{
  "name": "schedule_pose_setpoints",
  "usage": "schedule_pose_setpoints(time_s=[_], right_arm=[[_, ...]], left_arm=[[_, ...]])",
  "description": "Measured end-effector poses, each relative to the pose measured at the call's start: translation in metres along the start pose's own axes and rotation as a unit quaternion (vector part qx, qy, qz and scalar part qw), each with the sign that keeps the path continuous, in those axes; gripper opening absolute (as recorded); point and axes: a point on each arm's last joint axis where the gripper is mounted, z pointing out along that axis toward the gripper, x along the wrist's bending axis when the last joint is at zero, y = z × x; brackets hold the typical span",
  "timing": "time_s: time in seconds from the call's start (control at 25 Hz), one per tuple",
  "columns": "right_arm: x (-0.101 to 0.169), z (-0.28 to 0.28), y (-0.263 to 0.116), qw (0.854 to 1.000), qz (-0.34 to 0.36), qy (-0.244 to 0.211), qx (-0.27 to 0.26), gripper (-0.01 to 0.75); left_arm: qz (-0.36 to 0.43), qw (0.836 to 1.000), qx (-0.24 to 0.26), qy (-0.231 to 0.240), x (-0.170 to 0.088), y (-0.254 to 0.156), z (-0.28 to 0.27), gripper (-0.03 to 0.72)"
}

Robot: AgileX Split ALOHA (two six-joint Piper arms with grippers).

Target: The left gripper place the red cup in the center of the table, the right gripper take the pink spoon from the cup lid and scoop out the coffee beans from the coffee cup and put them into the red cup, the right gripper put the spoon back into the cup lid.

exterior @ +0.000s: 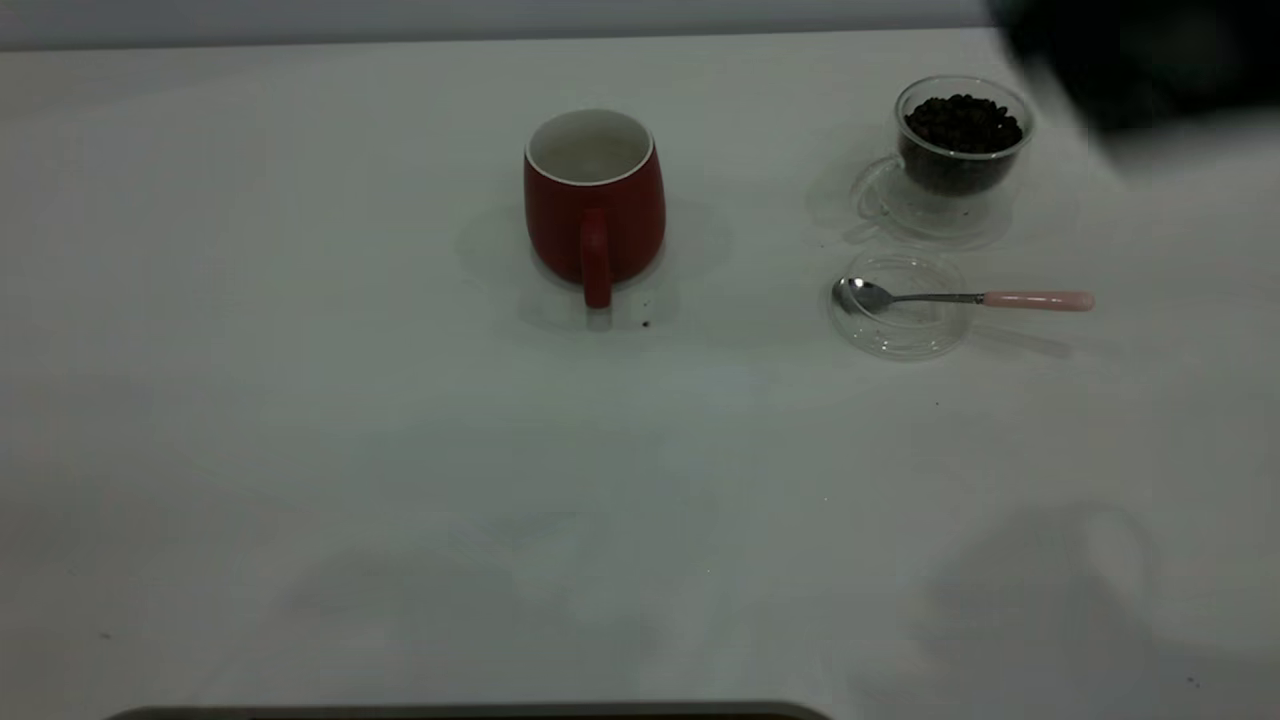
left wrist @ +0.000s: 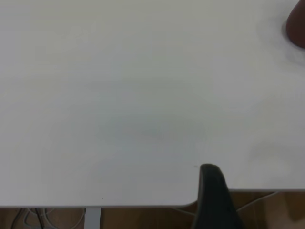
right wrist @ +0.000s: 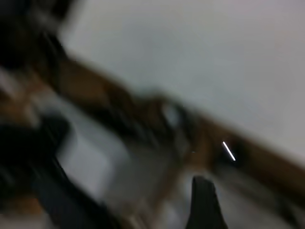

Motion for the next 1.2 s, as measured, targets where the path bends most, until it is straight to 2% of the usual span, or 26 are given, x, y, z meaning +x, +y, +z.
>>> schedule_pose_setpoints(time_s=[0.08,0.16,0.28,0.36,0.52,0.68,1.2], right_arm=[[-0.001,-0.02,-0.018,0.994,-0.014,-0.086,0.063,0.56],[0.0,-0.045,-0.037,0.982,-0.008,-0.174,0.073,0.56],[0.0,-0.075,-0.067,0.96,0.025,-0.277,0.031,0.56],[-0.001,-0.086,-0.082,0.949,0.043,-0.313,-0.014,0.56],[-0.004,-0.098,-0.094,0.929,0.032,-0.359,-0.084,0.56],[-0.015,-0.096,-0.108,0.913,0.045,-0.394,-0.094,0.558],[-0.009,-0.101,-0.124,0.902,0.034,-0.397,-0.166,0.558]], left_arm=[[0.001,1.0,0.0,0.0,0.0,0.0,0.0,0.519],[0.001,1.0,0.0,0.0,0.0,0.0,0.0,0.519],[0.001,1.0,0.0,0.0,0.0,0.0,0.0,0.519],[0.001,1.0,0.0,0.0,0.0,0.0,0.0,0.519],[0.001,1.0,0.0,0.0,0.0,0.0,0.0,0.519],[0.001,1.0,0.0,0.0,0.0,0.0,0.0,0.519],[0.001,1.0,0.0,0.0,0.0,0.0,0.0,0.518]])
